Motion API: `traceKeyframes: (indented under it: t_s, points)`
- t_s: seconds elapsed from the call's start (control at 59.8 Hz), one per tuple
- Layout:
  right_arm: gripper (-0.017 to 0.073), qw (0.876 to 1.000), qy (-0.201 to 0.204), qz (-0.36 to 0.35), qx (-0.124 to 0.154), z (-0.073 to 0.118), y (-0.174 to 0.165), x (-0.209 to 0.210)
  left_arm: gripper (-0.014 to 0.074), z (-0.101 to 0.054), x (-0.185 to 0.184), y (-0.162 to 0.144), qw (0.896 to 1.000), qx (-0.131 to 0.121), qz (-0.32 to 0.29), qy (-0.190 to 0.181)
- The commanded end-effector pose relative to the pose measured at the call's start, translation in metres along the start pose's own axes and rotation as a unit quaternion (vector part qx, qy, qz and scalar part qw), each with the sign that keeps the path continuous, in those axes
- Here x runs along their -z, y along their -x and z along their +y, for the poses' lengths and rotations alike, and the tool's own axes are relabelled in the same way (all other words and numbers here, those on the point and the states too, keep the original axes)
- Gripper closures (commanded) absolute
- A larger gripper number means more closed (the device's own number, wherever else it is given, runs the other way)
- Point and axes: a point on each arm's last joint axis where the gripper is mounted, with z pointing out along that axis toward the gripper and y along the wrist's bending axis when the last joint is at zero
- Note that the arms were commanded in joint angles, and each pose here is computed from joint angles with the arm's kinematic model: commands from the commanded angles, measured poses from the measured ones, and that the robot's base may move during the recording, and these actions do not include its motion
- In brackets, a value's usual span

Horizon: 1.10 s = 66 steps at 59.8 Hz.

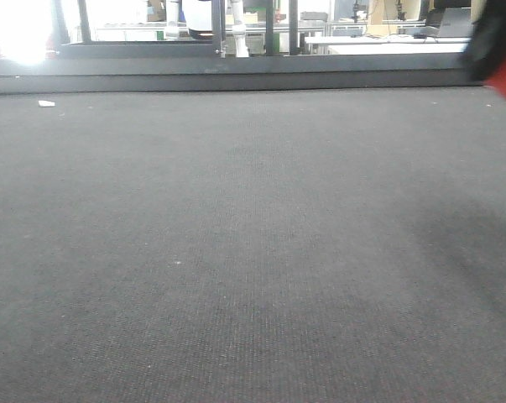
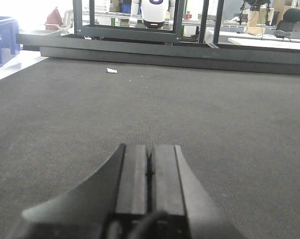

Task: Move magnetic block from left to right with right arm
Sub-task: 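Raise the held red cube clear of the table with the right arm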

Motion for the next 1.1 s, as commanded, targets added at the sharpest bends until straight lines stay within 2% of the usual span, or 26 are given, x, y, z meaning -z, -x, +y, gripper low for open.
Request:
traceKeyframes:
  t_s: [0.0, 0.285, 0.519, 0.736, 1.088]
  points:
    - [0.0392, 0.996, 0.017, -0.082, 0.015, -0.005, -0.001, 0.028, 0.0709, 0.0, 0.001, 0.006, 0.999, 0.003, -0.046, -0.001]
    - [0.0392, 0.979, 0.045, -0.2, 0.008, -0.024, -0.053, 0.093, 0.071, 0.0, 0.001, 0.006, 0.999, 0.003, -0.046, -0.001]
    - [0.0392, 0.947, 0.068, -0.314, -0.007, -0.039, -0.09, 0.144, 0.071, 0.0, 0.001, 0.006, 0.999, 0.003, -0.046, -0.001]
    - [0.0397, 0.922, 0.081, -0.379, -0.015, -0.048, -0.113, 0.17, 0.071, 0.0, 0.001, 0.006, 0.999, 0.003, -0.046, -0.001]
    - [0.0397, 0.919, 0.082, -0.385, -0.016, -0.049, -0.116, 0.173, 0.071, 0.0, 0.001, 0.006, 0.999, 0.003, -0.046, -0.001]
